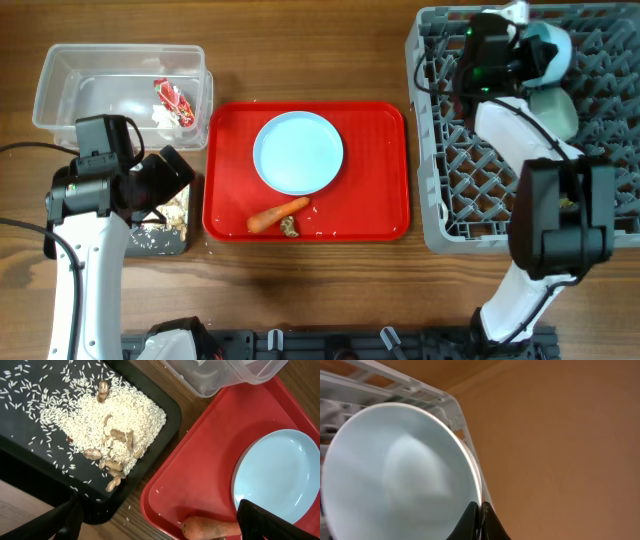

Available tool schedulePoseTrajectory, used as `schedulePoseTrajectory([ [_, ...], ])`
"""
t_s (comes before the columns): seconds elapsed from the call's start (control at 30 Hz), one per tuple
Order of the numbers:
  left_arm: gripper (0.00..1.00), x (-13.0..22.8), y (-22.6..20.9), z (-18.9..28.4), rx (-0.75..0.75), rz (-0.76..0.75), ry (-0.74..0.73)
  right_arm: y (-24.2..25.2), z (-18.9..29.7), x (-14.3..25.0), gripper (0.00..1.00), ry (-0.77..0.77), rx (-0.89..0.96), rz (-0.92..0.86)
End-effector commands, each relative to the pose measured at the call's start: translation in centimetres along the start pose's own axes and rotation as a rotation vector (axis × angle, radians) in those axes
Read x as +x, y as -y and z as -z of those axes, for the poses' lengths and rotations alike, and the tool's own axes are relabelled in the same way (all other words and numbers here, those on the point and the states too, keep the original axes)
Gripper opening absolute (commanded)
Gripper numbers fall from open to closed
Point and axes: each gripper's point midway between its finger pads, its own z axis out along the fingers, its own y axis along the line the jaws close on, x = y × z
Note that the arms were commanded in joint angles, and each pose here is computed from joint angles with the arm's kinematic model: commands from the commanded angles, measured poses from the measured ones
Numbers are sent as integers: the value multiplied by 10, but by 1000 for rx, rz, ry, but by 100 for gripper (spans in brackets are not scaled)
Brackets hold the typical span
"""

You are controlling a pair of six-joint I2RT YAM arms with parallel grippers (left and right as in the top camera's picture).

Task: Sort waste into correct bins and load items into the dishwasher rack
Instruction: 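Place the blue bowl upright in the dish rack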

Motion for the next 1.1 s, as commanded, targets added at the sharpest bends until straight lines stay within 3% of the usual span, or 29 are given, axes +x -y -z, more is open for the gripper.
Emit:
schedulePoseTrajectory([
  [0.0, 100, -2, 3, 3, 22, 15, 9, -18, 18, -7, 4, 25, -12, 33],
  [0.13, 100, -2, 3, 3, 22, 15, 8, -30, 37, -14, 6, 55, -39, 66],
  [0.27, 100, -2, 3, 3, 22, 15, 8, -31, 45, -15, 20, 55, -27, 74],
  [0.37, 100, -2, 3, 3, 22, 15, 8, -27, 48, -13, 56, 38, -2, 58],
  [0.43, 100, -2, 3, 3, 22, 15, 9, -26, 48, -10, 70, 27, 5, 53],
  [0.6, 100, -2, 3, 3, 21, 15, 8, -39, 56, 1, 74, 18, -69, 41],
  [0.83, 100, -1, 2, 3, 20, 14, 5, -72, 95, 22, 74, -10, -514, -89],
  [1.07, 100, 2, 0, 3, 11, 15, -9, 5, 138, -6, 77, 133, -613, -262],
])
